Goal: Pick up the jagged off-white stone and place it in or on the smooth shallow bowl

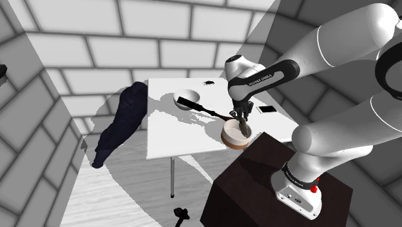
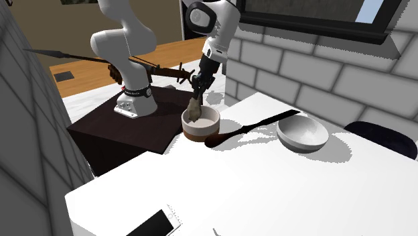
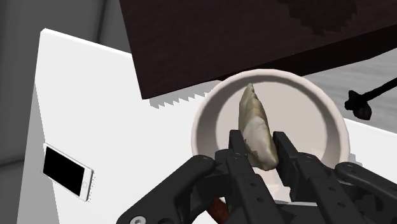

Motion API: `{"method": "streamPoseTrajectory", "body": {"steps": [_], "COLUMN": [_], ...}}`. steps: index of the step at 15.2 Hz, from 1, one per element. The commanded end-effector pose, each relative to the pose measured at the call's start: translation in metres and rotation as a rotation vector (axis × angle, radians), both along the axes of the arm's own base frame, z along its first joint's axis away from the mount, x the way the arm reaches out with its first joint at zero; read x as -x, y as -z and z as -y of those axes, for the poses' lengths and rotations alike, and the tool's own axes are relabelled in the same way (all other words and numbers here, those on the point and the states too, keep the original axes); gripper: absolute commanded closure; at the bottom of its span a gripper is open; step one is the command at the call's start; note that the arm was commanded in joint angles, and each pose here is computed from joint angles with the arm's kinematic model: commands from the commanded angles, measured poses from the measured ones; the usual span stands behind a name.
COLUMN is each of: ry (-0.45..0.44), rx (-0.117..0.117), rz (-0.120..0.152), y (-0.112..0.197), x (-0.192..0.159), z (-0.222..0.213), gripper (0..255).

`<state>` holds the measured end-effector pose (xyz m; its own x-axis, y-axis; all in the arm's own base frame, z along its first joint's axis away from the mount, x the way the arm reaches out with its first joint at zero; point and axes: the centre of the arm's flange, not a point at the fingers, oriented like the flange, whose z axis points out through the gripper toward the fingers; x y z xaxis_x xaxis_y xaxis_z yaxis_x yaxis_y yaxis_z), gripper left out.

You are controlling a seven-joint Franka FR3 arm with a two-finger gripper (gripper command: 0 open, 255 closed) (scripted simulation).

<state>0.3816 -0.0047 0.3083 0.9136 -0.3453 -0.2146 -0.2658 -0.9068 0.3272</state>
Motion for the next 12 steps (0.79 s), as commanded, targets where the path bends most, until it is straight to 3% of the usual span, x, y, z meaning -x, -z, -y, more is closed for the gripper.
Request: {"method": "streamPoseTrajectory", "body": {"steps": [1,6,10,12], "ry": [0.001,0.001,0.001,0.001], "rx": [-0.001,-0.001,-0.001,-0.001], "rz": [-0.003,-0.003,-0.003,-0.003], "y": [0.001,0.001,-0.045,-0.045], "x": [0.001,0.001,-0.015,-0.015], "z": [0.0,0.0,-0.012,-0.012], "gripper": [0,0,0,0]}}
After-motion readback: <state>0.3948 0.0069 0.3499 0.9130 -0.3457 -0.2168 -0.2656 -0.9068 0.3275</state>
